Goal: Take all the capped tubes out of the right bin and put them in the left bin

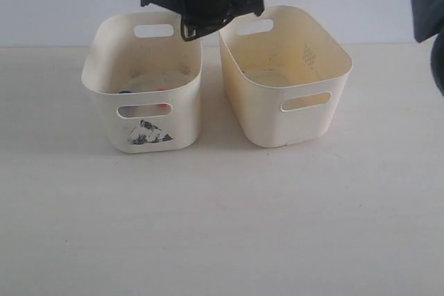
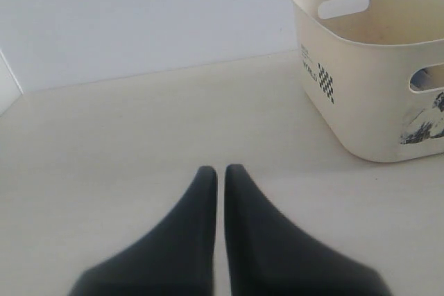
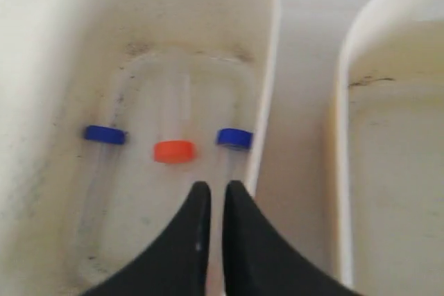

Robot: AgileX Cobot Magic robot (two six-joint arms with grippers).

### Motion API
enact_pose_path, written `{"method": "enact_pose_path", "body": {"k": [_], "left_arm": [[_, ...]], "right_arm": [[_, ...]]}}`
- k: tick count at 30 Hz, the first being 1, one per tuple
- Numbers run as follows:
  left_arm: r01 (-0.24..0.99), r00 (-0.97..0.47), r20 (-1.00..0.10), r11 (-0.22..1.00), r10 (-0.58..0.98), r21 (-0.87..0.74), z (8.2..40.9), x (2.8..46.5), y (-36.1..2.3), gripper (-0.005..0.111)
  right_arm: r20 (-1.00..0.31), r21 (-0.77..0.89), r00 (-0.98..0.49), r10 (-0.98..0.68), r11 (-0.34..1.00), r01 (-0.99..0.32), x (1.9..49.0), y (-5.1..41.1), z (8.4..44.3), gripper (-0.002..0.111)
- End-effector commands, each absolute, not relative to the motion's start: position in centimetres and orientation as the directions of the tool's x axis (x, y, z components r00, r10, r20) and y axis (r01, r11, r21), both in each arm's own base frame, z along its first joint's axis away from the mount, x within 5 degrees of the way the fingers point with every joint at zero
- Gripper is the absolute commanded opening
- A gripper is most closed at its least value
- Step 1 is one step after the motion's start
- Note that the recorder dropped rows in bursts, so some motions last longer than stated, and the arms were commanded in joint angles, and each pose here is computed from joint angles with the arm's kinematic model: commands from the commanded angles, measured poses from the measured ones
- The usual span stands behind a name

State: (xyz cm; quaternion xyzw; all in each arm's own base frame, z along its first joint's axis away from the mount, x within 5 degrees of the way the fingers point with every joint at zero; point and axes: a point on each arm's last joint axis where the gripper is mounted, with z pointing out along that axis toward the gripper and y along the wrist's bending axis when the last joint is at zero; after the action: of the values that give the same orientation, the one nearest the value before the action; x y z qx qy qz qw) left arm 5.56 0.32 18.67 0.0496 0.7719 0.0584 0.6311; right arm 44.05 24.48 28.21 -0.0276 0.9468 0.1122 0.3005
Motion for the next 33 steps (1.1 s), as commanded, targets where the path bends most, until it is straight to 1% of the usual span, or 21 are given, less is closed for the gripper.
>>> {"method": "enact_pose_path", "body": {"k": [1,4,9,13,15,20,25,28,33], "left_arm": [[-0.001,-0.178,-0.974,0.99,0.138,0.14,19.0,5.6,0.3,0.004],[-0.001,-0.178,-0.974,0.99,0.138,0.14,19.0,5.6,0.3,0.004],[-0.001,-0.178,-0.974,0.99,0.138,0.14,19.0,5.6,0.3,0.004],[-0.001,-0.178,-0.974,0.99,0.138,0.14,19.0,5.6,0.3,0.004],[-0.001,-0.178,-0.974,0.99,0.138,0.14,19.0,5.6,0.3,0.004],[-0.001,-0.178,-0.974,0.99,0.138,0.14,19.0,5.6,0.3,0.004],[-0.001,-0.178,-0.974,0.99,0.138,0.14,19.0,5.6,0.3,0.004],[-0.001,-0.178,-0.974,0.99,0.138,0.14,19.0,5.6,0.3,0.004],[-0.001,-0.178,-0.974,0.99,0.138,0.14,19.0,5.6,0.3,0.004]], "right_arm": [[-0.621,0.019,-0.784,-0.005,1.0,-0.022,42.5,21.4,32.4,0.0],[-0.621,-0.06,-0.778,-0.096,0.995,-0.075,41.3,20.4,33.7,0.0],[-0.603,-0.075,-0.79,-0.107,0.994,-0.078,38.3,18.6,34.7,0.0],[-0.583,-0.068,-0.807,-0.089,0.996,-0.061,34.4,16.5,34.6,0.0],[-0.563,-0.079,-0.82,-0.107,0.994,-0.075,31.9,15.5,33.7,0.0],[-0.616,-0.005,-0.785,-0.068,0.997,-0.082,25.0,12.5,33.4,0.0],[-0.694,0.121,-0.719,0.041,0.991,-0.06,19.0,9.1,33.1,0.0],[-0.694,0.171,-0.713,0.098,0.985,-0.031,16.2,7.4,32.6,0.0],[-0.71,0.228,-0.686,0.162,0.974,-0.007,12.6,5.2,33.6,0.0]]}}
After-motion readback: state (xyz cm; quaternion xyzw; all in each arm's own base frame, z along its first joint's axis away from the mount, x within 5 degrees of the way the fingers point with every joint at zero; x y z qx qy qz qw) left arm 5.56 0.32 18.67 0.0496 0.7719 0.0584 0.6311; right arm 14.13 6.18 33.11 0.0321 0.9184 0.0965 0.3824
